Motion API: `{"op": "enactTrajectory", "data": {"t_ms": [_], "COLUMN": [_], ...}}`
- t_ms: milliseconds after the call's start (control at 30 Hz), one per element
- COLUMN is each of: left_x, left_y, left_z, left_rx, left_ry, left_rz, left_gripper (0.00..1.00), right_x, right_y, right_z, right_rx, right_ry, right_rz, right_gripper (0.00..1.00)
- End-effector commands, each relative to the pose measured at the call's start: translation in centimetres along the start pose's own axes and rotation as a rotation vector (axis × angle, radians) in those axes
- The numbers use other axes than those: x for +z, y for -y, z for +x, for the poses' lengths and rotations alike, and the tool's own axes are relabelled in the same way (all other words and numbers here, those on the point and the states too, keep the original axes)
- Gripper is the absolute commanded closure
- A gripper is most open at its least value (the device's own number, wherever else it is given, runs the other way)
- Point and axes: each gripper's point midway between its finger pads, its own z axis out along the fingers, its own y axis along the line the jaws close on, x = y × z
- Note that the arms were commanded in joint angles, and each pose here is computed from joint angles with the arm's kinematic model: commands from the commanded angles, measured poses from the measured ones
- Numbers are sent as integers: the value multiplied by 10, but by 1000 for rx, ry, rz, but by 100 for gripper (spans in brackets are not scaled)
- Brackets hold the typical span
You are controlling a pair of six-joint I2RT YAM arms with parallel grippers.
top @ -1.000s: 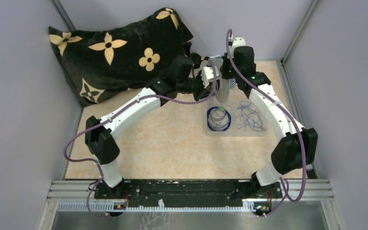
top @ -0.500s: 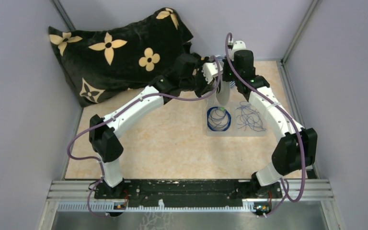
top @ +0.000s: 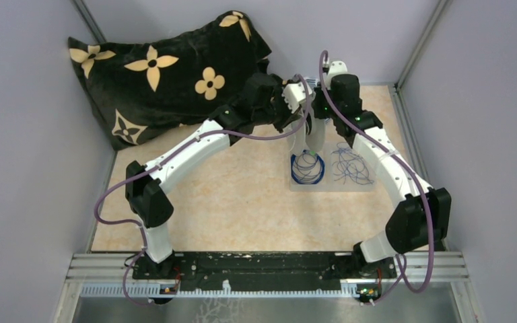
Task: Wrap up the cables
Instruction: Wrap the cable around the cable reel.
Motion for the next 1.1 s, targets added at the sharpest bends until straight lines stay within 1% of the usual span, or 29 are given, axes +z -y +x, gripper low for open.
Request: {"op": "enactTrajectory", "data": {"t_ms": [0,233,700,800,967,1067], "left_x": [-2,-5,1,4,7,8], "left_y": [-23,-31,-54,-57,-62,-64], "left_z": [-21,-25,-11,-4,9,15], "left_rx": [24,21,-26,-53,-102,-119], "left_ry": [63,74,66,60,51,47], "left_rz": [-83,-111,-132,-113,-82,-64], "left_gripper": [85,83,82,80,74,73], "right_x": [-29,-32,-39,-43,-47,-48], "right_y": [-25,-27,-32,-35,-37,-41], "right_z": [-46,-44,-39,-38,-38,-35], "right_rx": [7,1,-27,-35,-46,-58], "right_ry": [149,152,154,159,163,157], "right_rz": [-106,-120,-162,-177,-193,-219], "right_gripper": [100,100,100,100,100,100]}}
